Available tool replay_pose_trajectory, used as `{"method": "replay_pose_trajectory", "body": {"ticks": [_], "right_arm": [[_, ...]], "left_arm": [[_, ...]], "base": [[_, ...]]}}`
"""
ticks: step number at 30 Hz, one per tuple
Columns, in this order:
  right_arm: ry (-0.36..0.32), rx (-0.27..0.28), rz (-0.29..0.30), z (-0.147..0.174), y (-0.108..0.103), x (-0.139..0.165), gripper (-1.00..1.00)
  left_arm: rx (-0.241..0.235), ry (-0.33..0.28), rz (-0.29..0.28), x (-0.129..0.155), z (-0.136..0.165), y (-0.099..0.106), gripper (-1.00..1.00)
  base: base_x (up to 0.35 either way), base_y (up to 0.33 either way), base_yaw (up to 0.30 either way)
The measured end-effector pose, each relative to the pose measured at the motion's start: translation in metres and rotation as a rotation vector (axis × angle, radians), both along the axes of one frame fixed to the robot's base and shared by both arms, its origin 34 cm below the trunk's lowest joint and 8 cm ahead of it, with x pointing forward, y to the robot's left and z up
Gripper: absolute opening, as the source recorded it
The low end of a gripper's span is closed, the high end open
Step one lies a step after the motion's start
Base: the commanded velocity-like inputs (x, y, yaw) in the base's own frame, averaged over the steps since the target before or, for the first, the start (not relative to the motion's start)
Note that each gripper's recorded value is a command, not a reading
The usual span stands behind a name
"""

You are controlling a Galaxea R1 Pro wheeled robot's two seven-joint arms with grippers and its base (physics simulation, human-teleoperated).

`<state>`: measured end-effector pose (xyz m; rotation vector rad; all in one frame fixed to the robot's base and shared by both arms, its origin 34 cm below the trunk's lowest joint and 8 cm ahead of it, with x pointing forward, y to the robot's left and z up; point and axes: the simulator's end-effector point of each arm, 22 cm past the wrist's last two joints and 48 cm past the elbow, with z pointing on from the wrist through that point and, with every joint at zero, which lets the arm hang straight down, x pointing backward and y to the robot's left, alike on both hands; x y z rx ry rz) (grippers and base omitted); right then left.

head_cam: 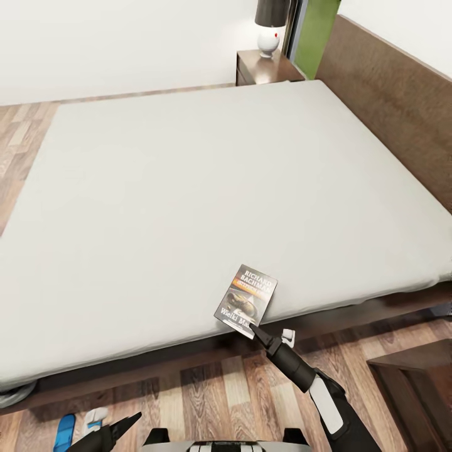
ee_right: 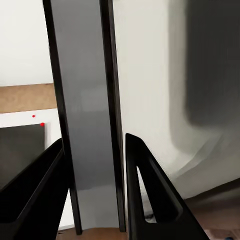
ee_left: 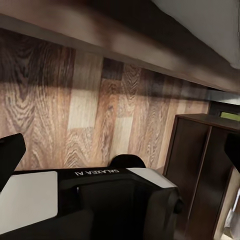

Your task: In the bedroom, move the book from the bed onto either nightstand, and place the two sandals side by side next to the bed.

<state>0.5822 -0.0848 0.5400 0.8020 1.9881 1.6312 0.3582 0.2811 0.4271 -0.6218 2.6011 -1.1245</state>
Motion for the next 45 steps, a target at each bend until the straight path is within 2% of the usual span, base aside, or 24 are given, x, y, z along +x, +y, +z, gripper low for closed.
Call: {"method": "replay_pose_trajectory", "body": {"ticks": [41, 42, 45], "right_arm": [[0.006, 0.012, 0.016, 0.07, 0.005, 0.0, -1.0], [0.004, 0.011, 0.023, 0.072, 0.007, -0.001, -1.0], [-0.004, 0.026, 0.097, 0.081, 0.03, -0.01, -1.0]], "left_arm": [[-0.001, 0.003, -0.001, 0.001, 0.069, 0.0, 1.0], [-0.002, 0.003, -0.001, 0.001, 0.07, 0.0, 1.0], [-0.002, 0.003, -0.001, 0.001, 0.075, 0.0, 1.0]], "base": [[0.0, 0.0, 0.0], [0.0, 0.0, 0.0], [0.0, 0.0, 0.0]]}}
